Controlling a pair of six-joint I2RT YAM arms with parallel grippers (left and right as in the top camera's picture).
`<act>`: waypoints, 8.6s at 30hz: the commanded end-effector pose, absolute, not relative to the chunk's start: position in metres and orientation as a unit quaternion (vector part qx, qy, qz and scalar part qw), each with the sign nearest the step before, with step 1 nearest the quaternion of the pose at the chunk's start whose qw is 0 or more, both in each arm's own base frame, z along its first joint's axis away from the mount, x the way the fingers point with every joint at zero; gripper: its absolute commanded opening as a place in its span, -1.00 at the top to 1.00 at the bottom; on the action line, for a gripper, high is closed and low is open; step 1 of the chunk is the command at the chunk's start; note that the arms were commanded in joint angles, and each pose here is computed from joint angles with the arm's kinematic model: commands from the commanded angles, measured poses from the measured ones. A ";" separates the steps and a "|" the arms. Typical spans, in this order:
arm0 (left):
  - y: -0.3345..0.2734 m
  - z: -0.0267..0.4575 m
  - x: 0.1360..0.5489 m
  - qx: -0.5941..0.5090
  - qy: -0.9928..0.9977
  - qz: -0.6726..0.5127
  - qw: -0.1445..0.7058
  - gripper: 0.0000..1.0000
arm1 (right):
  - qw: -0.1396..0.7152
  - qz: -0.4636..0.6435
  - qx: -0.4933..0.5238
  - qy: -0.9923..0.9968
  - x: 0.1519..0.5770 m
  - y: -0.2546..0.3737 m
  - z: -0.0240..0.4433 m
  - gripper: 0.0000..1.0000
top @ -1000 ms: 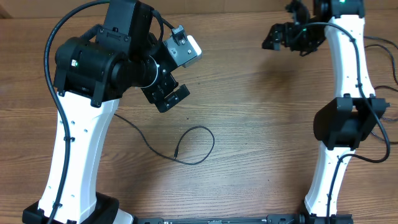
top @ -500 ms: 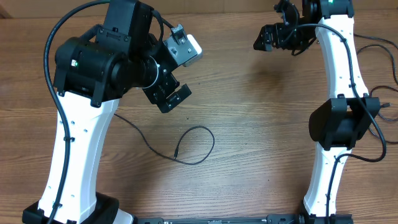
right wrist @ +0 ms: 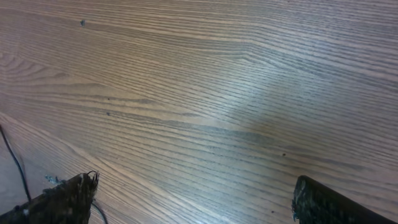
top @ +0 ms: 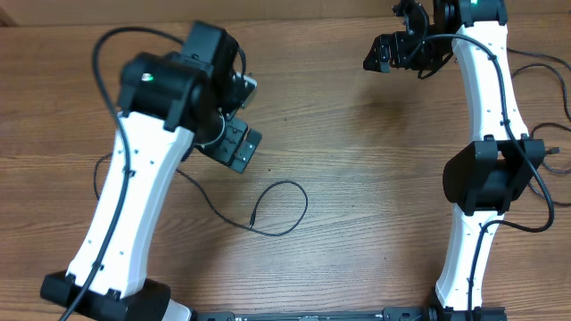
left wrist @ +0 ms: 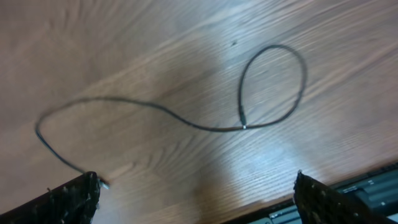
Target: Untangle cables
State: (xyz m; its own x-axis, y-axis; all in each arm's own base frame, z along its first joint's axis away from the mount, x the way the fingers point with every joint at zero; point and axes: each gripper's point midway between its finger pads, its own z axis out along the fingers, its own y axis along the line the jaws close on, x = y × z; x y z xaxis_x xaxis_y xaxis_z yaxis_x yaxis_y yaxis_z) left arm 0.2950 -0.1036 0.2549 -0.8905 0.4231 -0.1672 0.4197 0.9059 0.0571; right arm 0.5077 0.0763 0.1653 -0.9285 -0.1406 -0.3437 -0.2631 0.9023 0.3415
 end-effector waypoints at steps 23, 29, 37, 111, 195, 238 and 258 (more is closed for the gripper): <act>-0.118 0.079 0.254 0.271 0.960 -0.057 -0.038 -0.99 | 0.187 0.190 -0.113 0.957 0.509 0.074 0.189 -1.00; -0.136 0.078 0.248 0.376 0.919 -0.119 -0.028 -0.99 | 0.190 0.189 -0.113 0.957 0.511 0.074 0.189 -1.00; -0.135 0.076 0.260 0.369 0.924 -0.101 -0.007 -0.99 | 0.195 0.189 -0.114 0.956 0.513 0.074 0.190 -0.99; -0.146 -0.026 0.271 0.316 0.948 -0.025 0.025 -0.46 | 0.206 0.188 -0.116 0.953 0.518 0.074 0.192 -1.00; -0.066 0.451 0.404 -0.092 0.853 -0.148 0.492 0.91 | 0.268 0.523 -0.251 0.769 0.463 0.392 0.317 0.92; -0.049 0.414 0.384 -0.060 0.899 -0.096 0.424 -1.00 | 0.543 0.016 0.212 0.812 0.534 -0.221 0.386 0.93; -0.049 0.407 0.381 -0.061 0.905 -0.093 0.412 -0.99 | 0.617 -0.220 0.197 0.729 0.467 -0.341 0.471 0.93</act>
